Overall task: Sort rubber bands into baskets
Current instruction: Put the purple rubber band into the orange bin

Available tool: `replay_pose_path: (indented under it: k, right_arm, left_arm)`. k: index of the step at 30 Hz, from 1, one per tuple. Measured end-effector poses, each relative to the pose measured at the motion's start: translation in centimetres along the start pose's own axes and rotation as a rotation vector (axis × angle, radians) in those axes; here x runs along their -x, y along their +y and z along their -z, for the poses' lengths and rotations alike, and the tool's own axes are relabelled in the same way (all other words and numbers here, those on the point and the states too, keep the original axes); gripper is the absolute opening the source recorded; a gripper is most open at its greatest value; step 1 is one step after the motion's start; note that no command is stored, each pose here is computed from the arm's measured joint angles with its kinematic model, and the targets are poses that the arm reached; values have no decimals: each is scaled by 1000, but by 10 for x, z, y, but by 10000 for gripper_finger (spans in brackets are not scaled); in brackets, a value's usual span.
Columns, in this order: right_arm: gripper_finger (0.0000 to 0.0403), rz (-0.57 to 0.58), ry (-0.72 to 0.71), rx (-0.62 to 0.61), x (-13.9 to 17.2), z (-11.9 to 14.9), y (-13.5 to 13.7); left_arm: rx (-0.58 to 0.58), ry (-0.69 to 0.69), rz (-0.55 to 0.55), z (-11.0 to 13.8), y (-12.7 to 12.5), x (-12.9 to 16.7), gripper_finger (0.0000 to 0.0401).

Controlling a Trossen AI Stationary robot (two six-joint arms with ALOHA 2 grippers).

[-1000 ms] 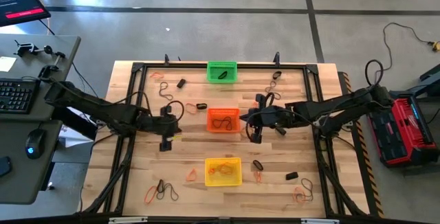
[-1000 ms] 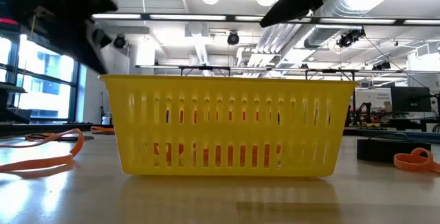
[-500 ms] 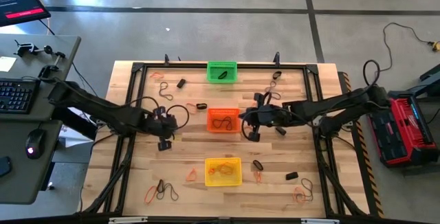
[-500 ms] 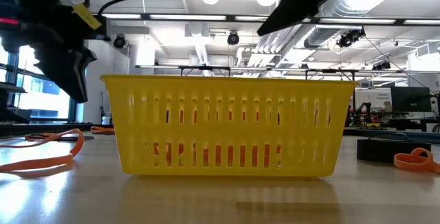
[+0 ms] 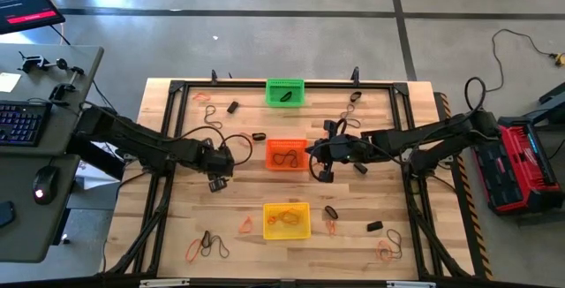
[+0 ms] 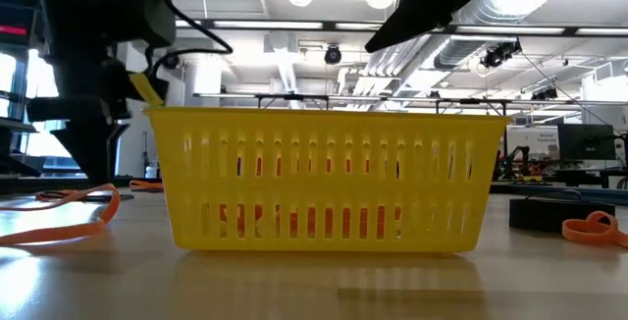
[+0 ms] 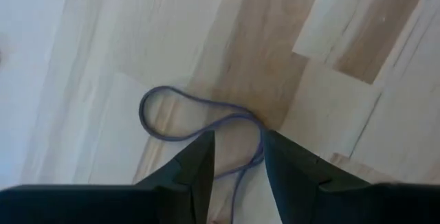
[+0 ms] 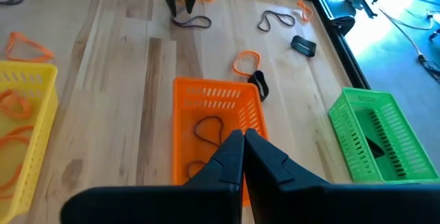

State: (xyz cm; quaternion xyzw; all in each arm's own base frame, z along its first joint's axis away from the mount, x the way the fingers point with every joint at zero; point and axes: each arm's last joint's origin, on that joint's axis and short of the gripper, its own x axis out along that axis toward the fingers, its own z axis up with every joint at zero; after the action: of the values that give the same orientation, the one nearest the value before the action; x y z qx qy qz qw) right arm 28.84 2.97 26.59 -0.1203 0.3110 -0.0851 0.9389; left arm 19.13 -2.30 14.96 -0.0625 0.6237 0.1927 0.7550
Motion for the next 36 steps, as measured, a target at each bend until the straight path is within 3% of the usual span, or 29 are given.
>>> replay_pose_path:
  k: [21, 30, 36]
  right_arm:
    - [0, -18, 4, 20, 0, 1, 1]
    - [0, -19, 4, 14, 0, 1, 1]
    - [0, -28, 40, 0, 0, 4, 1]
  left_arm:
    - [16, 28, 4, -13, 5, -19, 72]
    - [-64, 15, -20, -13, 6, -18, 6]
    - [-71, -61, -16, -16, 10, -2, 2]
